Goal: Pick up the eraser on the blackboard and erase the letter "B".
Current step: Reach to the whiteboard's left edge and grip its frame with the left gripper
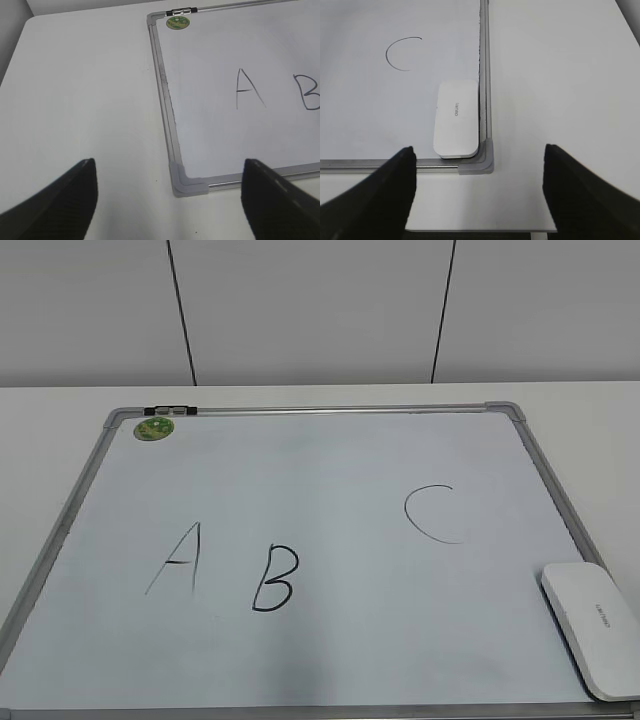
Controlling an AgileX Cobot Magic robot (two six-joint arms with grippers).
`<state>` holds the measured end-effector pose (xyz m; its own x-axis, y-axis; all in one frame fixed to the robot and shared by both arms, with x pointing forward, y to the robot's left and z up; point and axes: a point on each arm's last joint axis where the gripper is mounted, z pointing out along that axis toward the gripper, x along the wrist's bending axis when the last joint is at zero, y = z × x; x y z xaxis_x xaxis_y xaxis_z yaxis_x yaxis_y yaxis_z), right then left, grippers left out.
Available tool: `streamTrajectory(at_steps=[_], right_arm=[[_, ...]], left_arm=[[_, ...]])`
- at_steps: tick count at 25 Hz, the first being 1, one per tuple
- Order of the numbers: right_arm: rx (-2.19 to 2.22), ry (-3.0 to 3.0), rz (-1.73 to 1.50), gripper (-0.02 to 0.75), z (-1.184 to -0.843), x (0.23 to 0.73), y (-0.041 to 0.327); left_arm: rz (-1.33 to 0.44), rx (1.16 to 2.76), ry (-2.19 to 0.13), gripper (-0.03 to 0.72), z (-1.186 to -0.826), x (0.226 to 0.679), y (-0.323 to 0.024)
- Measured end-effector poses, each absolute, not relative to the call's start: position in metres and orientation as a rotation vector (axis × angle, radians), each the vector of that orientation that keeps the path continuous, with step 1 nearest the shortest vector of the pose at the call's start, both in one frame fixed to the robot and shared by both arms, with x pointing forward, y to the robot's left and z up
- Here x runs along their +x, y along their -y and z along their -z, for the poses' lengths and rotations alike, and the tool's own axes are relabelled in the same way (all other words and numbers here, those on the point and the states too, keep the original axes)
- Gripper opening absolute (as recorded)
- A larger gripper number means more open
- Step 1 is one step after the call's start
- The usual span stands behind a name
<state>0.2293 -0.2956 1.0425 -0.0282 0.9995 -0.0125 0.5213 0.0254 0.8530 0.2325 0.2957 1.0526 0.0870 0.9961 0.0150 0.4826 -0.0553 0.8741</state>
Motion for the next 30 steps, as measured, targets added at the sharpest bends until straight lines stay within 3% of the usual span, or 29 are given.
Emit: streamTrajectory(at_steps=[9, 17, 21, 30], right_arm=[[1.573, -1.630, -0.901, 0.587, -1.042, 0.229, 0.296], [1.573, -1.630, -0.901, 0.587, -1.042, 0.229, 0.296], [1.573, -1.630, -0.901, 0.587, -1.042, 0.229, 0.296], [1.573, -1.630, -0.901, 0.586, -1.042, 0.229, 0.296]], left_arm=[[-0.892, 1.637, -1.487, 0.686, -1.053, 0.232, -0.296], [-0.888, 1.640, -1.491, 0.644, -1.053, 0.233, -0.296], [-0.882, 1.634, -1.485, 0.635, -1.073, 0.239, -0.295], [-0.704, 1.784, -1.653, 0.619, -1.120, 0.344, -0.294]])
